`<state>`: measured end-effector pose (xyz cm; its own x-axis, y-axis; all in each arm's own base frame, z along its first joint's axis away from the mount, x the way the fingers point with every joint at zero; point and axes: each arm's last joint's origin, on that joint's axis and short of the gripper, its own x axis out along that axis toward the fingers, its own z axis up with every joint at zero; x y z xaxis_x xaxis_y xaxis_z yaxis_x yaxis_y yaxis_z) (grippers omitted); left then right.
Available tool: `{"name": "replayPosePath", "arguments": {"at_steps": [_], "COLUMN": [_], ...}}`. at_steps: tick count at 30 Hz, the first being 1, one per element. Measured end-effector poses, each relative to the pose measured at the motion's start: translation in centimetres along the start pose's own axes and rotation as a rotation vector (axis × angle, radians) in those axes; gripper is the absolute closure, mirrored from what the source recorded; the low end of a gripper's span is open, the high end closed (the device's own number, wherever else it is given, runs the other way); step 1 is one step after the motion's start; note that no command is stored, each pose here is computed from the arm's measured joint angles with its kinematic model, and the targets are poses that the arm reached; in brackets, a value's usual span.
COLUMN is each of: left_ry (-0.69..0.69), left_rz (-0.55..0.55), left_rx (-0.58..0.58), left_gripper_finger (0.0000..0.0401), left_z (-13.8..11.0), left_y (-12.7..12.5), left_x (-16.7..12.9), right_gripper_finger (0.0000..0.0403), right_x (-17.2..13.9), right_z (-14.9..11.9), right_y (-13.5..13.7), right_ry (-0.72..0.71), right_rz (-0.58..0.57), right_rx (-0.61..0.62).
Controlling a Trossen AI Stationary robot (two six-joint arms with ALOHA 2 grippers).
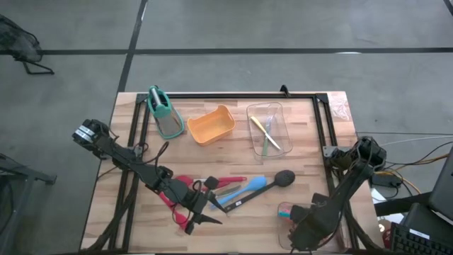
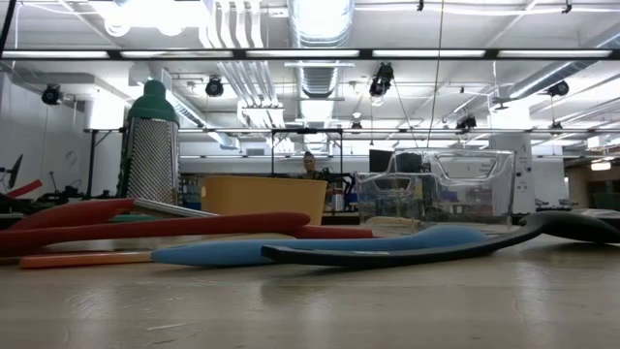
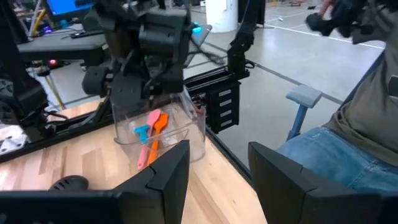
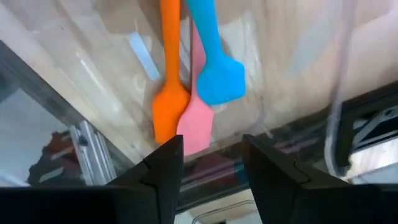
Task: Pick & Place Kitchen Items
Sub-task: Put the red spatula into the bottom transparent bin
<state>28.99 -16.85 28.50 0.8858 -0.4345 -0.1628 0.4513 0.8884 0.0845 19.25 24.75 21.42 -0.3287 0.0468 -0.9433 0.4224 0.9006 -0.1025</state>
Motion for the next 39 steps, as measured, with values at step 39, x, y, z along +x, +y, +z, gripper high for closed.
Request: {"name": "replayPosePath", "arguments": {"at_steps": [39], "left_ry": [0.342], "left_rz": [0.010], "left_rx": [-0.204], "left_gripper_finger": [0.0231], "left_z": [-3.2], "left_y": [-0.5], "left_x": [-0.7], "right_gripper_finger": [0.0394], "right_x": [-4.7], "right_z": [9.7], "right_y": [1.5], "right_ry": [-1.080], "right_rz": [-0.189], "right_rx": [-0.490]}}
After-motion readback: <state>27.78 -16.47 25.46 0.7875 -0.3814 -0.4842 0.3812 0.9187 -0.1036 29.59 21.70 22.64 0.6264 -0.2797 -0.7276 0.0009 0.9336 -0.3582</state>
